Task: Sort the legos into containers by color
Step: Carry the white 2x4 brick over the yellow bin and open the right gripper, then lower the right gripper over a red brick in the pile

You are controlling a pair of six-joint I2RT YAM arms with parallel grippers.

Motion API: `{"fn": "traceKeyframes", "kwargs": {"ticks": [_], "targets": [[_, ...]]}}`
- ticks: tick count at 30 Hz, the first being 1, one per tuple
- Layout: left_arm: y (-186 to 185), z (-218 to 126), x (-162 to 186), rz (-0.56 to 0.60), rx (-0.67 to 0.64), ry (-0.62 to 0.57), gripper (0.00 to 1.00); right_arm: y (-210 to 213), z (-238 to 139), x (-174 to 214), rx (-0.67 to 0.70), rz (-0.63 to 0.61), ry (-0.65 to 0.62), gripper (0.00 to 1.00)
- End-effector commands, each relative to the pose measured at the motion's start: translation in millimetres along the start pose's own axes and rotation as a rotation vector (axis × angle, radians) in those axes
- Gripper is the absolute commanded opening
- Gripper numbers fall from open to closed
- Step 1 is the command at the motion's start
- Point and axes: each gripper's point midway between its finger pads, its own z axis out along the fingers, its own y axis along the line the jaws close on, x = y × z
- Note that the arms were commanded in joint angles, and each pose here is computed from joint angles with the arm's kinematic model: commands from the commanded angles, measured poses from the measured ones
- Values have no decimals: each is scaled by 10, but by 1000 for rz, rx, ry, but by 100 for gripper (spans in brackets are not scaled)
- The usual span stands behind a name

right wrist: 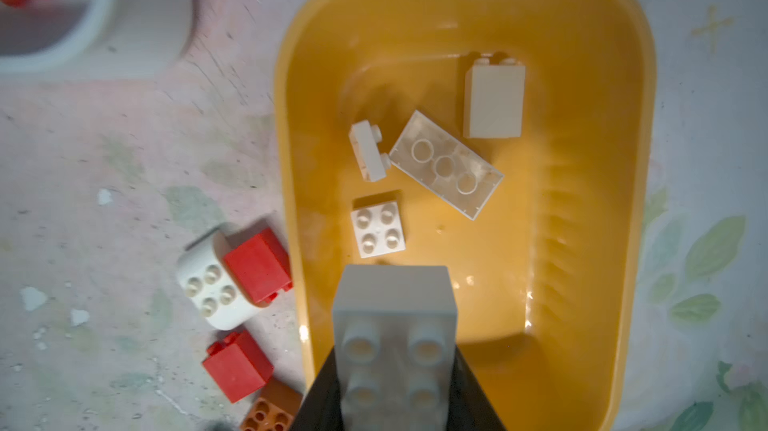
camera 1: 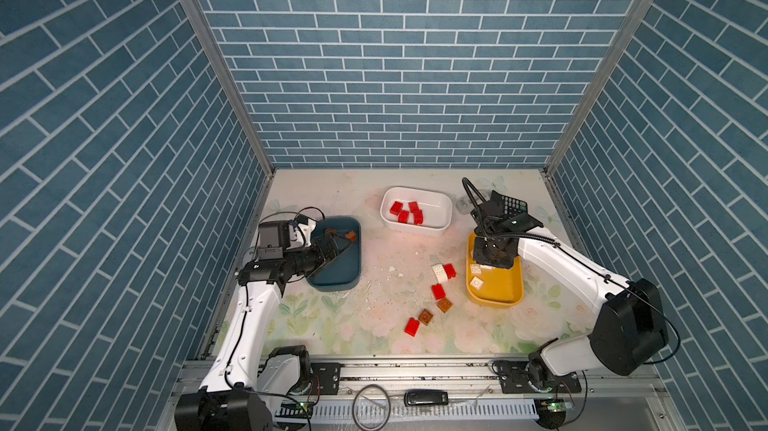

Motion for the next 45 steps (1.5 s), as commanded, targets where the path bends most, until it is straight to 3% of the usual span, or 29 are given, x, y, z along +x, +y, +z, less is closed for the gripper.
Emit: {"fn": "traceKeyframes", "kwargs": {"ticks": [1,3,7,11,16,22,36,45], "targets": [[-35,-11,25,11,13,1,97,-66,177,67,-18,-95,56,22],[-43,-22,28,11,13,1,97,-146,268,89,2,-98,74,26],[-45,-35,45,10,10,3,97,-225,387,92,46,-154,92,44],[-15,-39,80,9,0,7,97,-65,227,26,-41,-123,74,60],[25,-31,105,5,-8,6,97,323,-120,180,-194,16,80,60],[60,-14,125,8,-17,16,97,794,-378,645,-282,197,63,64],[73,56,115,5,-13,38,97,1680,-266,1468,-215,372,130,72],[141,85,192,-5,-21,49,97,1892,31,1907,-113,415,161,69]]}}
